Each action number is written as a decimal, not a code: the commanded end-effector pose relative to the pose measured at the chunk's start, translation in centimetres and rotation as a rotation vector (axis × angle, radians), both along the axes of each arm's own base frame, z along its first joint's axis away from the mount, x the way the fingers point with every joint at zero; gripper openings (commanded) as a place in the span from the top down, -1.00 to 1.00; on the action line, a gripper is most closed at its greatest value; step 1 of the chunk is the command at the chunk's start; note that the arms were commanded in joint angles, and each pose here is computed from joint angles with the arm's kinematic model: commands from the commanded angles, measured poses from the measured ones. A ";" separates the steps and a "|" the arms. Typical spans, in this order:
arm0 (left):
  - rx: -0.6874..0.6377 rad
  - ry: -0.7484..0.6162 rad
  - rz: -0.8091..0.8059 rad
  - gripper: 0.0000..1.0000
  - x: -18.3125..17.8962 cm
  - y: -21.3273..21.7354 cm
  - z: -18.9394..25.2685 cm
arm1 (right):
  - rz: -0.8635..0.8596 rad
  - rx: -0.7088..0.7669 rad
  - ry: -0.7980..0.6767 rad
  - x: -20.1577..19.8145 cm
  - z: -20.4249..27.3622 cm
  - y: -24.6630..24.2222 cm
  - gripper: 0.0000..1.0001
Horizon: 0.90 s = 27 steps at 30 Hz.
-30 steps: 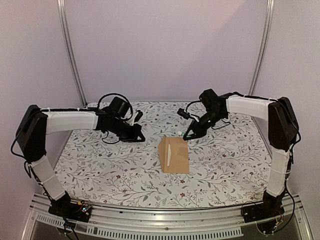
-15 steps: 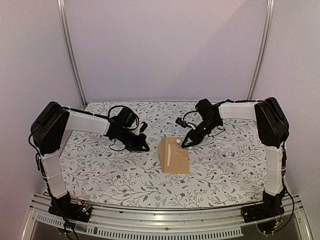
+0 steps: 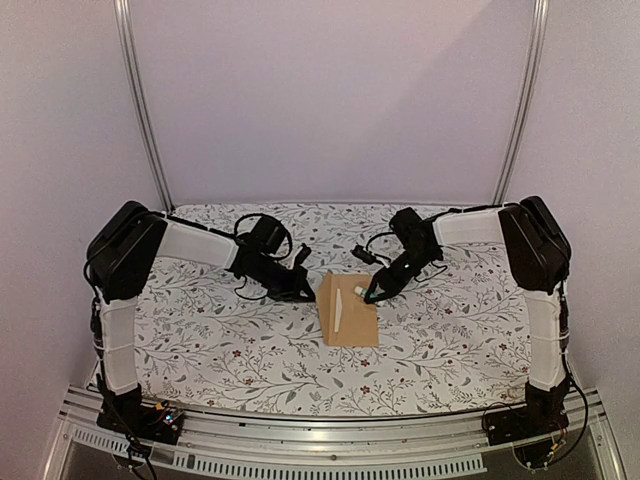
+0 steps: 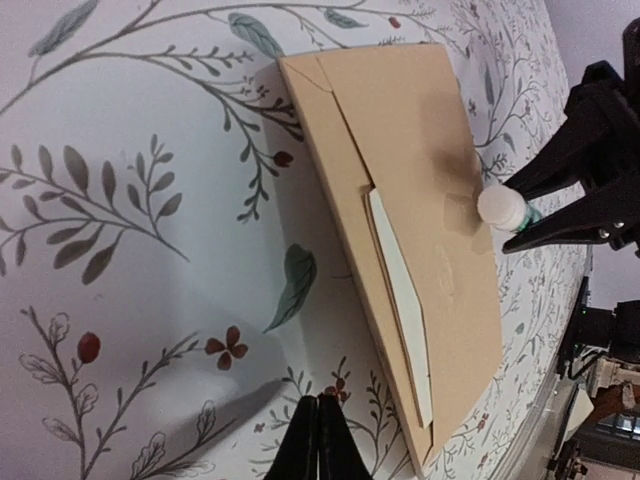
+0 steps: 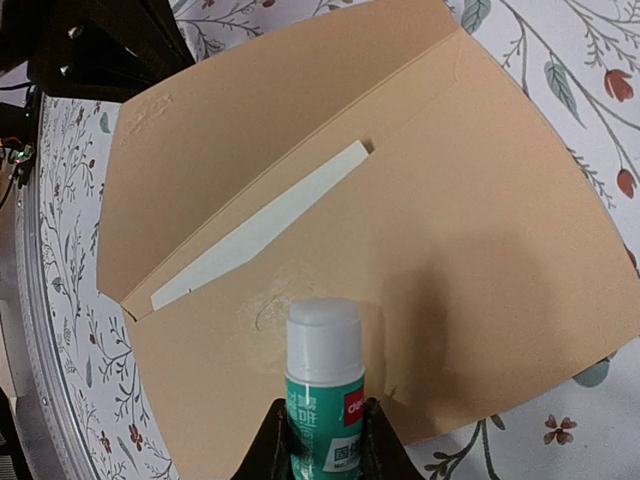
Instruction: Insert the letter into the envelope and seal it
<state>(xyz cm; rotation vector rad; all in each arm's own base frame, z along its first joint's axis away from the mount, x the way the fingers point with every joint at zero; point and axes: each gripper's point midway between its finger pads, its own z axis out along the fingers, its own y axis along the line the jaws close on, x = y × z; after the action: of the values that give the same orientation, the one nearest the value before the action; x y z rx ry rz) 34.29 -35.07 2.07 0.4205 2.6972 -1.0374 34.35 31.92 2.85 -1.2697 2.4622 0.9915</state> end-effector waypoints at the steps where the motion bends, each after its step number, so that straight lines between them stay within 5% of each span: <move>1: -0.063 -0.026 -0.051 1.00 0.2 -2.4 1.4 | -0.037 -0.032 0.027 0.2 -2.2 -0.8 1.00; 27: -0.148 0.029 -0.235 1.00 -2.7 -8.7 0.0 | -0.092 -0.061 0.119 -0.9 -5.2 -1.7 1.00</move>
<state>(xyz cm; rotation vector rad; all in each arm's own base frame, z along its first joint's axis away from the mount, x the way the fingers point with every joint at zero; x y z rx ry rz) 31.83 -42.90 2.26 0.6687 2.6281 -1.2776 34.73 32.00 1.72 -1.1603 2.4850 1.0722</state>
